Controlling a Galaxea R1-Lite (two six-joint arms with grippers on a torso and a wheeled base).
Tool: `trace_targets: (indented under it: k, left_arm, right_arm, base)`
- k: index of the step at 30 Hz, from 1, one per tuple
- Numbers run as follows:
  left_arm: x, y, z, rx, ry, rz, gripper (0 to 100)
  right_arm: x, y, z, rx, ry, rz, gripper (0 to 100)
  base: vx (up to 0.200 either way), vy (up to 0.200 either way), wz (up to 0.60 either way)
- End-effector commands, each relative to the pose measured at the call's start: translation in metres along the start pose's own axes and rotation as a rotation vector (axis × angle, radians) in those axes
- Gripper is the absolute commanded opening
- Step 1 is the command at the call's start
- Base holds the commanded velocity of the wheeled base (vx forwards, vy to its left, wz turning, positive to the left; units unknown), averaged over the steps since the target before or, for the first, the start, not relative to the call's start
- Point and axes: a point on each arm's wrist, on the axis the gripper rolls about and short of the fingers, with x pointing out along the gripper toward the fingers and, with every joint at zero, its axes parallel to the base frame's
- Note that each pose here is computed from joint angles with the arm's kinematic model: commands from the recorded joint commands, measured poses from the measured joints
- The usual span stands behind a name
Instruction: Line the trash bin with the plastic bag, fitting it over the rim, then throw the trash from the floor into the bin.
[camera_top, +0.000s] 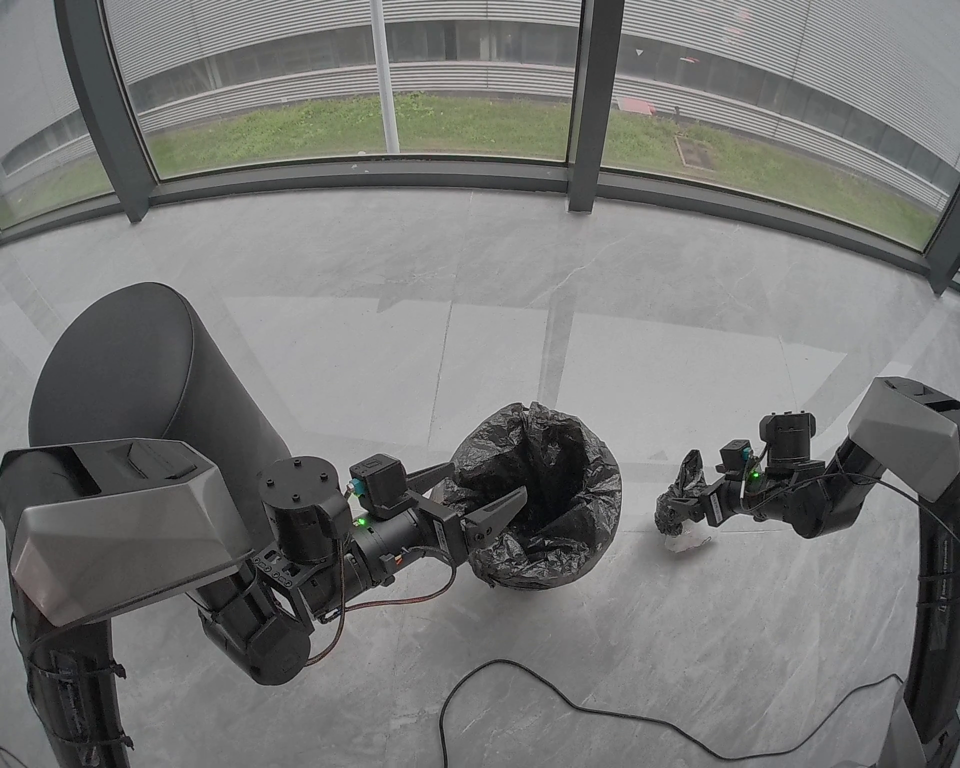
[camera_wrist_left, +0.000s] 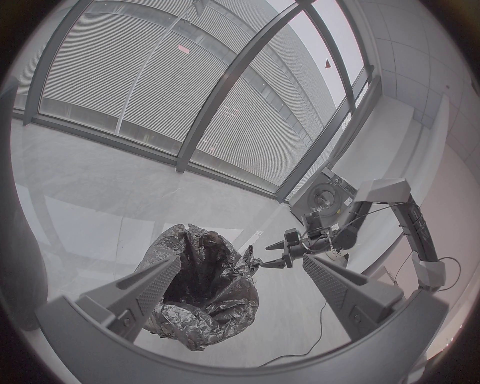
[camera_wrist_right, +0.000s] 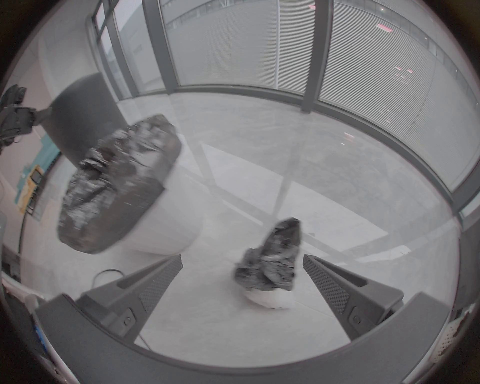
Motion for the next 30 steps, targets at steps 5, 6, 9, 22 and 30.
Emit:
trace_targets:
  k: [5,6,9,22,30]
  left_arm:
    - [0.002,0.006,-0.012,0.013,0.012,0.002,100]
    - [0.004,0.006,-0.009,0.033,-0.004,0.004,100]
    - [0.012,0.007,0.003,0.078,-0.063,0.032,100]
    - [0.014,0.000,0.016,0.110,-0.109,0.021,100]
    - [0.014,0.000,0.016,0.109,-0.112,0.020,100]
  right_arm:
    - [0.034,-0.037,-0.003,-0.001,0.053,-0.094,100]
    - [0.037,-0.036,-0.003,-0.001,0.062,-0.086,100]
    - [0.042,-0.028,-0.006,-0.004,0.088,-0.067,100]
    - [0.048,-0.014,-0.032,-0.004,0.294,-0.066,100]
    - [0.063,-0.028,-0.020,-0.003,0.271,-0.073,100]
  base:
    - [0.200,0.000,0.00]
    - [0.000,0.000,0.00]
    - [0.000,0.000,0.00]
    - [0.000,0.000,0.00]
    - [0.000,0.000,0.00]
